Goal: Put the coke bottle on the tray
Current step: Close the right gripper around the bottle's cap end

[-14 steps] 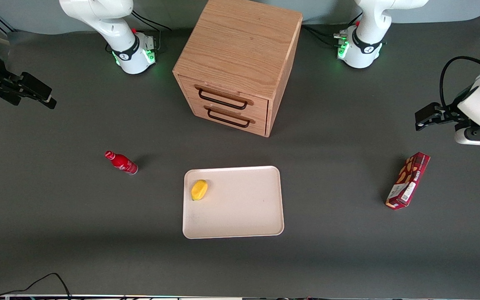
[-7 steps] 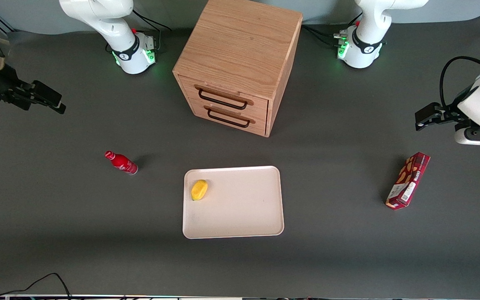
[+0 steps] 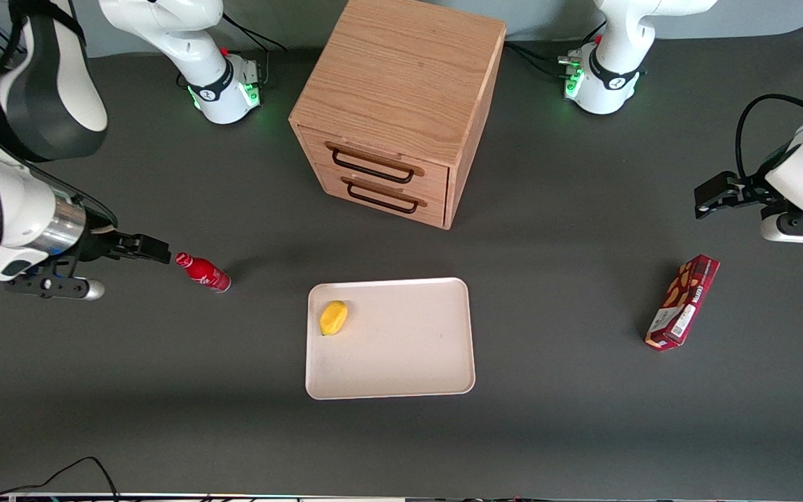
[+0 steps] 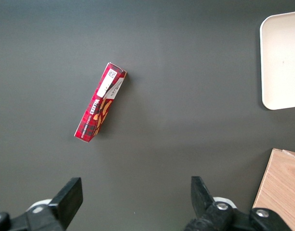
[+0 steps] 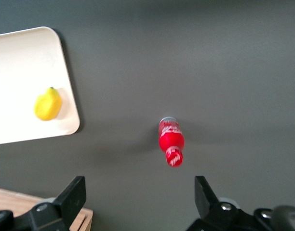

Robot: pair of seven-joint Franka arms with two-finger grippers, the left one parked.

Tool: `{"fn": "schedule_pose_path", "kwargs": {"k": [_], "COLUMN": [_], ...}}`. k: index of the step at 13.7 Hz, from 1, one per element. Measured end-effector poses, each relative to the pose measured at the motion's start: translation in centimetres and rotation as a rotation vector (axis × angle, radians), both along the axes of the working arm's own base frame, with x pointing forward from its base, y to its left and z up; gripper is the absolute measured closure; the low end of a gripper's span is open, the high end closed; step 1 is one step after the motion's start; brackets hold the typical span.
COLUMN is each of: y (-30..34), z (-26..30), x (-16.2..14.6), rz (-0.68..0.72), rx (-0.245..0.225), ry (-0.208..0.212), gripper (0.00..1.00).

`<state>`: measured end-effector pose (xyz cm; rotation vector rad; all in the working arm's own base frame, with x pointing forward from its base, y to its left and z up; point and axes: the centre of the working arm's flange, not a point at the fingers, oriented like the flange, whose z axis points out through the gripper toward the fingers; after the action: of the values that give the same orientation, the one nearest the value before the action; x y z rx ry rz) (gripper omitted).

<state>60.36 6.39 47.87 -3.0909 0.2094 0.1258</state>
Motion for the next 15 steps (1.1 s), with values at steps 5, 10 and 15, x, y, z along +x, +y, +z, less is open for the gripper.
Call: {"fn": "schedule_pose_path", "kwargs": {"k": [5, 10, 15], "y": [-1.5, -2.2, -2.2], "z": [-10.8, -14.4, -14.8], "x": [-2.8, -4.6, -4.8], "rz": [-0.025, -0.037, -0.039], "rx": [-0.007, -0.010, -0.008], "ry": [0.029, 0.058, 0.057], "gripper": [0.00, 0.00, 0.26]}}
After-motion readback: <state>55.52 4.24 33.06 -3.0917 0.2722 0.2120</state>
